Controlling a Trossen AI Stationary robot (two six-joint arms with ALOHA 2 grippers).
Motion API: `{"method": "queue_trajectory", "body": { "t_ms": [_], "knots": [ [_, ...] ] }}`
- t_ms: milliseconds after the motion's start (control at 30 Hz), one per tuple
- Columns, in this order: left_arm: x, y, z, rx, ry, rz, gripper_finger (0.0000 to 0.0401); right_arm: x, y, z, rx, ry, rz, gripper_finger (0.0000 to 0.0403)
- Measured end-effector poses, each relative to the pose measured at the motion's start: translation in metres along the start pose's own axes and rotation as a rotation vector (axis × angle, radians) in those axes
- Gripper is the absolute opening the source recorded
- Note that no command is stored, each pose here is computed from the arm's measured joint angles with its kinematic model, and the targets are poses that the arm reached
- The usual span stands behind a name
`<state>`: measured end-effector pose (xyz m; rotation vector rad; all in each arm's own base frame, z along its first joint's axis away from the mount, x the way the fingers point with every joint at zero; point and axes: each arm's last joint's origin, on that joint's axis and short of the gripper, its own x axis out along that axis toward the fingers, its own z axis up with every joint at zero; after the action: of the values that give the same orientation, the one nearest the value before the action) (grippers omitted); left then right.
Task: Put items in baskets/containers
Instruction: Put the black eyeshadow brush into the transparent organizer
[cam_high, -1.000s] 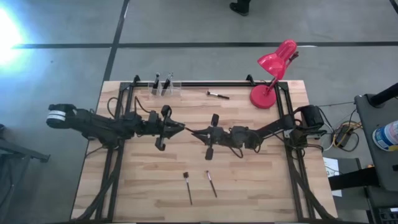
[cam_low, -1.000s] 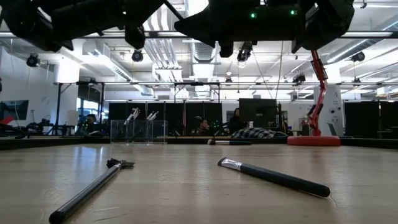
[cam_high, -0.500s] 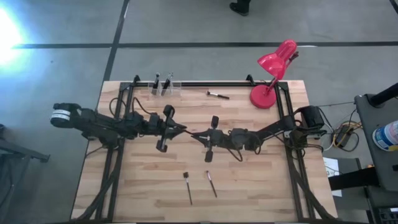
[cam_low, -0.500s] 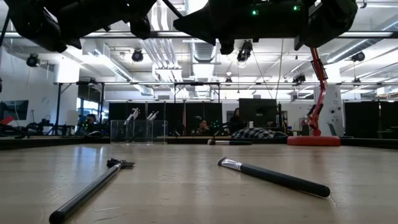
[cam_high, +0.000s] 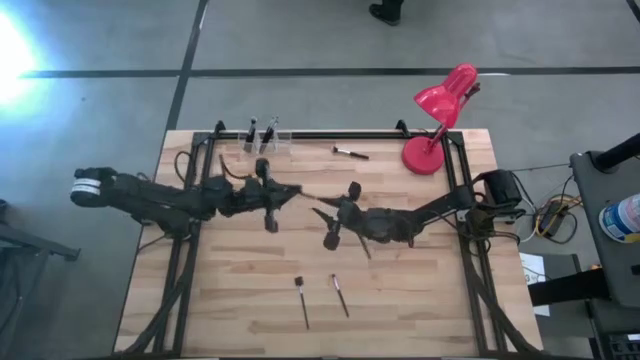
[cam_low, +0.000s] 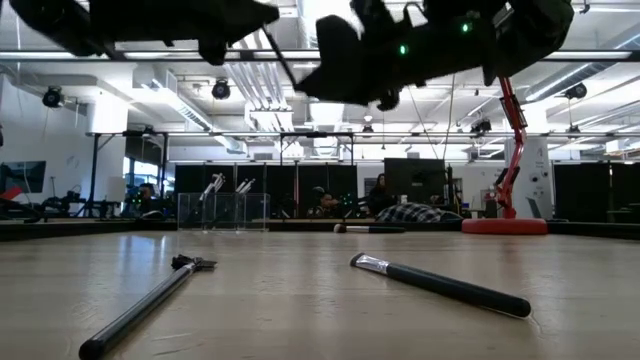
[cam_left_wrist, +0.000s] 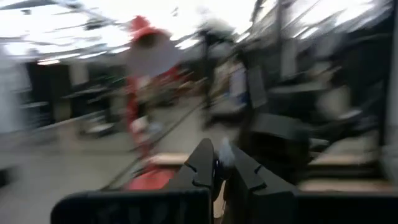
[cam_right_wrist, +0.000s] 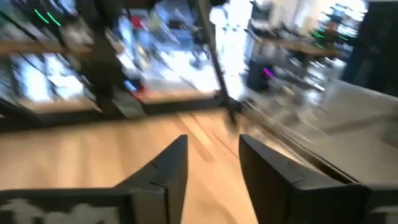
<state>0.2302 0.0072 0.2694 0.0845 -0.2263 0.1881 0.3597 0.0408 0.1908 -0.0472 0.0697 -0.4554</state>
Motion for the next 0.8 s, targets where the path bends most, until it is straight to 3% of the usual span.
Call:
{"method": "queue_trajectory", "body": {
  "t_ms": [167,333,567,800],
  "knots": [
    [0.012,0.023,0.017,0.109,0.194,0.214,0.0011,0.000,-0.005,-0.017,-0.066,0.154,-0.051,0.0158],
    [0.029,0.070,0.023,0.126,0.358,0.407,0.0011,0.000,-0.008,-0.026,-0.080,0.237,-0.065,0.0109],
    [0.038,0.162,0.006,0.029,0.549,0.675,0.0011,-0.002,-0.006,-0.027,-0.114,0.245,-0.050,0.0019],
    [0.045,0.227,-0.021,-0.076,0.664,0.757,0.0011,-0.003,-0.005,-0.027,-0.119,0.246,-0.047,0.0008]
  ]
}}
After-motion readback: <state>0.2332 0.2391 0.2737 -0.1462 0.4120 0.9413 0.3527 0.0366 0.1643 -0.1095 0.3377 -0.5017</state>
